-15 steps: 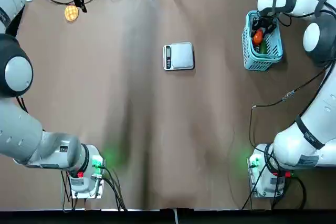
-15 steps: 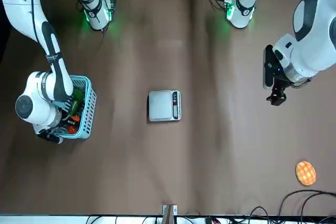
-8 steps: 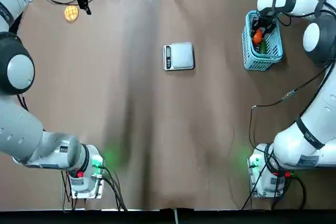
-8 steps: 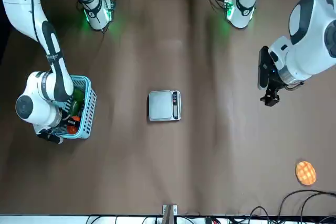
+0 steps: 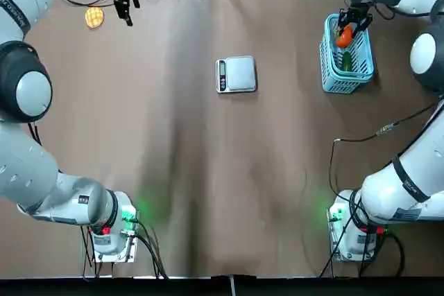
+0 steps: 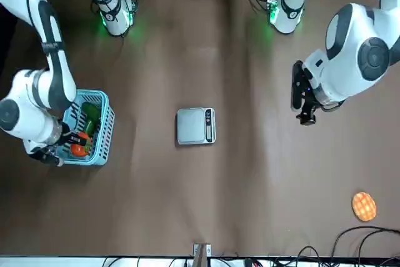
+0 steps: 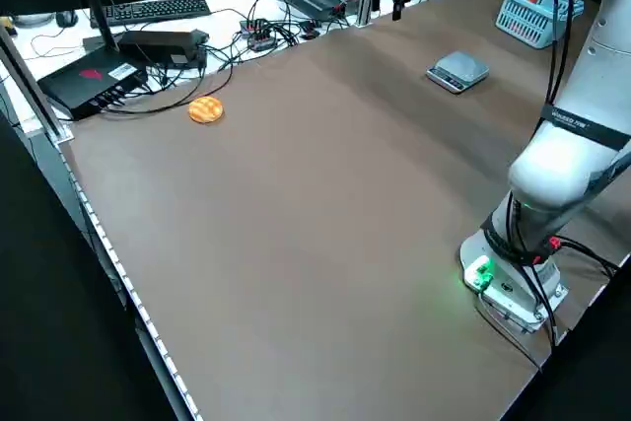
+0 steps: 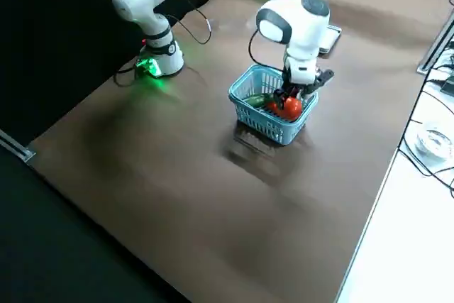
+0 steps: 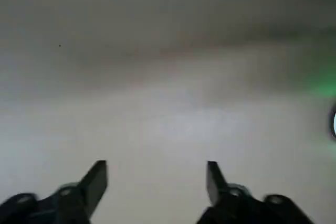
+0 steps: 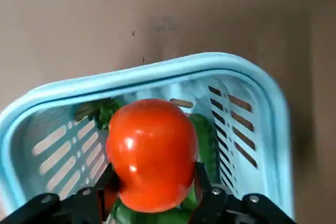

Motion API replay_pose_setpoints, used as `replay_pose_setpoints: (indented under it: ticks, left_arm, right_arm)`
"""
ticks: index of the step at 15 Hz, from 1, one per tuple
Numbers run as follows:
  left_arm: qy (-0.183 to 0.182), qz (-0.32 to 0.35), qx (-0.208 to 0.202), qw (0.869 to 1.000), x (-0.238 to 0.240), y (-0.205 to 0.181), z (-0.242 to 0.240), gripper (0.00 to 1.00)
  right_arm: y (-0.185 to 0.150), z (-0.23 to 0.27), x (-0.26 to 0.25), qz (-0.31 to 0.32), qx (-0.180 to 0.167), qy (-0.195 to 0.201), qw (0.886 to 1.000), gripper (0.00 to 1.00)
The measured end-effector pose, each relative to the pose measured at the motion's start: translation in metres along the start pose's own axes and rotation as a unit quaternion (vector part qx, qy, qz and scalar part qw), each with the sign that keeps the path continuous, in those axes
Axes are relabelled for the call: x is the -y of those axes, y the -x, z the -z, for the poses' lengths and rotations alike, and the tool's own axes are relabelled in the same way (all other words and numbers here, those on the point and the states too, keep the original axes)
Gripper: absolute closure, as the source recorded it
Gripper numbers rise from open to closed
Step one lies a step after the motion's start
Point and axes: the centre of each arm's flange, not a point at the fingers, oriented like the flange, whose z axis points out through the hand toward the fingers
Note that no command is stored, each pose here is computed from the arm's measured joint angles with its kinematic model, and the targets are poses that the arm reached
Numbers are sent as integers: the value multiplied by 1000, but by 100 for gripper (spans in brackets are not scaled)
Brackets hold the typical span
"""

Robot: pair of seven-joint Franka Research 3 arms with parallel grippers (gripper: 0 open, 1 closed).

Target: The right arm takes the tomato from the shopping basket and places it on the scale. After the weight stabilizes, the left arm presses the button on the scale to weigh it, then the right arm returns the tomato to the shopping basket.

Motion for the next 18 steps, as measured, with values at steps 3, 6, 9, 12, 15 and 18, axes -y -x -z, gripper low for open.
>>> replay_pose_setpoints:
  ticks: [3,6,9,12,15,18]
  left_arm:
    - [3,26,2,1000,0,-18,-4,24]
    - [4,56,4,998,0,-26,-6,46]
    - [7,69,5,998,1,-34,-12,61]
    - [12,76,7,997,7,-53,-27,90]
    - [14,61,10,998,12,-87,-48,99]
    - [1,68,8,998,19,-119,-64,99]
  right_arm:
    - [11,42,6,10,-7,-3,1000,38]
    - [35,88,63,74,-36,-8,997,38]
    - [57,98,122,125,-46,-10,991,38]
    - [88,102,191,171,-48,-38,983,38]
    - [113,84,257,176,-34,-122,976,38]
    - [134,42,307,181,-3,-178,967,38]
